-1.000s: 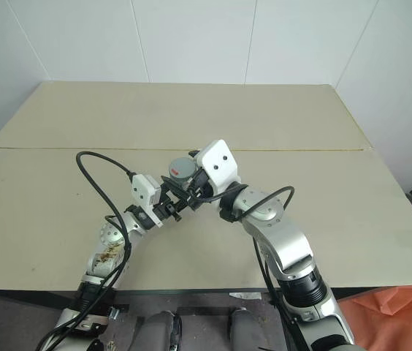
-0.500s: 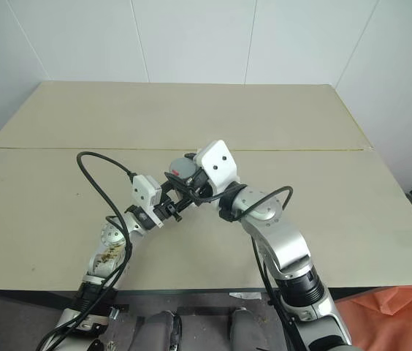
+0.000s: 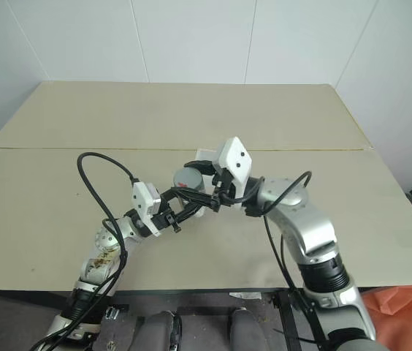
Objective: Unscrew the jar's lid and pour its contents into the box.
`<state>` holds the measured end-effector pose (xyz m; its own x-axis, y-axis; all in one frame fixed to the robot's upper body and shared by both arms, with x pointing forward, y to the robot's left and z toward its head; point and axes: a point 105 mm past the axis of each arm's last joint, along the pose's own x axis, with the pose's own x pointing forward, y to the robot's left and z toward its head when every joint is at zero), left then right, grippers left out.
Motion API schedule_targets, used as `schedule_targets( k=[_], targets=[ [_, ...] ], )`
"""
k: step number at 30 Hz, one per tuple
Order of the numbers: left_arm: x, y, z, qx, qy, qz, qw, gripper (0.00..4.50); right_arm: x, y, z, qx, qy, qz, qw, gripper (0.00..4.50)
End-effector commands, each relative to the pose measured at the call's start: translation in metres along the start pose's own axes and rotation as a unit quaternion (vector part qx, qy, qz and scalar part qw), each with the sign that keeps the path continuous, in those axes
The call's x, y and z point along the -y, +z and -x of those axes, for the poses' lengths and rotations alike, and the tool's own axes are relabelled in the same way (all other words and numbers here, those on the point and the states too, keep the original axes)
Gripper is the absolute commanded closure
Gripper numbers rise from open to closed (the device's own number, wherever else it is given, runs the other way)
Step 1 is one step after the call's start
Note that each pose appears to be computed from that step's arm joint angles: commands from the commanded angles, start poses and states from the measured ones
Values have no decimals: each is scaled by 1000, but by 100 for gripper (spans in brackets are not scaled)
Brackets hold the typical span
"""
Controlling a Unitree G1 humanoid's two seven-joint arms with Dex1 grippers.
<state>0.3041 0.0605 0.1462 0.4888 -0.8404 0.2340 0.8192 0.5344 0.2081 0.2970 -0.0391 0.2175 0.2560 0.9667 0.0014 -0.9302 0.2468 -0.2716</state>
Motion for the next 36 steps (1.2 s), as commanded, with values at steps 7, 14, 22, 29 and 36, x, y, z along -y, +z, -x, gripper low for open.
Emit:
schedule_targets(
  k=[7, 14, 22, 29, 36],
  targets=[
    [35, 28, -17, 45, -85, 0, 995, 250, -10, 18, 17, 35, 276, 18, 960, 173],
    [42, 34, -23, 56, -88, 0, 995, 250, 2, 22, 17, 33, 331, 32, 942, 173],
    [42, 34, -24, 55, -84, -2, 995, 250, 10, 18, 20, 20, 332, 42, 942, 46],
    [37, 25, -19, 42, -69, 0, 997, 250, 20, 27, 49, 34, 262, 91, 960, 2],
    [23, 17, -14, 27, -46, -5, 999, 250, 9, 35, 73, 23, 115, 124, 985, 2]
  ],
)
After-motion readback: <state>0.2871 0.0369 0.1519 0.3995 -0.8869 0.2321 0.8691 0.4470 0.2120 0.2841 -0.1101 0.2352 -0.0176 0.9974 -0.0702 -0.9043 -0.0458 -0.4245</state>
